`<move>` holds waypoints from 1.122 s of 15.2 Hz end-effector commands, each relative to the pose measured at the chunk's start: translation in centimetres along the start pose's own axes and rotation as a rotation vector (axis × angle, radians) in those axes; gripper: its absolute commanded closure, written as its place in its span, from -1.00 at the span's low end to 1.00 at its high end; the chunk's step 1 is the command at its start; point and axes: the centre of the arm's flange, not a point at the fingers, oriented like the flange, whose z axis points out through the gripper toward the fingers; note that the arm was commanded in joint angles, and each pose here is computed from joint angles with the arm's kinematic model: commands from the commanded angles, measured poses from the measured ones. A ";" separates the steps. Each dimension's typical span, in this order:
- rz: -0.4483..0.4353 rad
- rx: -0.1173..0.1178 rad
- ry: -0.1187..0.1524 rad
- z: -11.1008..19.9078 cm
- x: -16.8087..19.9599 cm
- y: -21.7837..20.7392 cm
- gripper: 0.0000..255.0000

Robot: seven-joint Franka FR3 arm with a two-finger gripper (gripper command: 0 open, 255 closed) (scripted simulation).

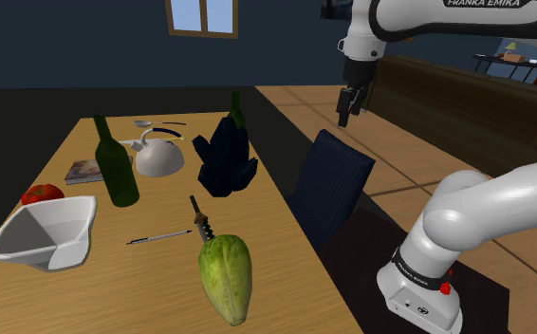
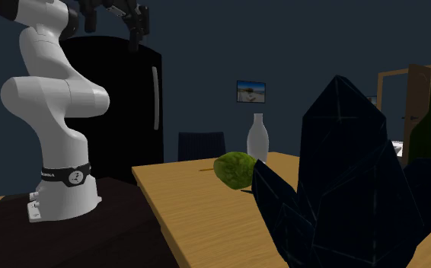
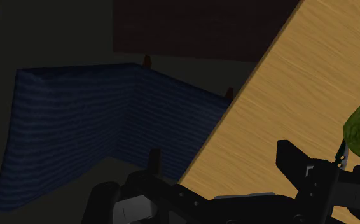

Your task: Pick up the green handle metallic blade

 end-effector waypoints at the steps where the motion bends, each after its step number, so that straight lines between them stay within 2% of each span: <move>1: 0.000 0.000 0.000 0.0 0.0 0.0 -1.00; 17: 0.148 0.040 0.022 12.0 9.3 -13.8 -1.00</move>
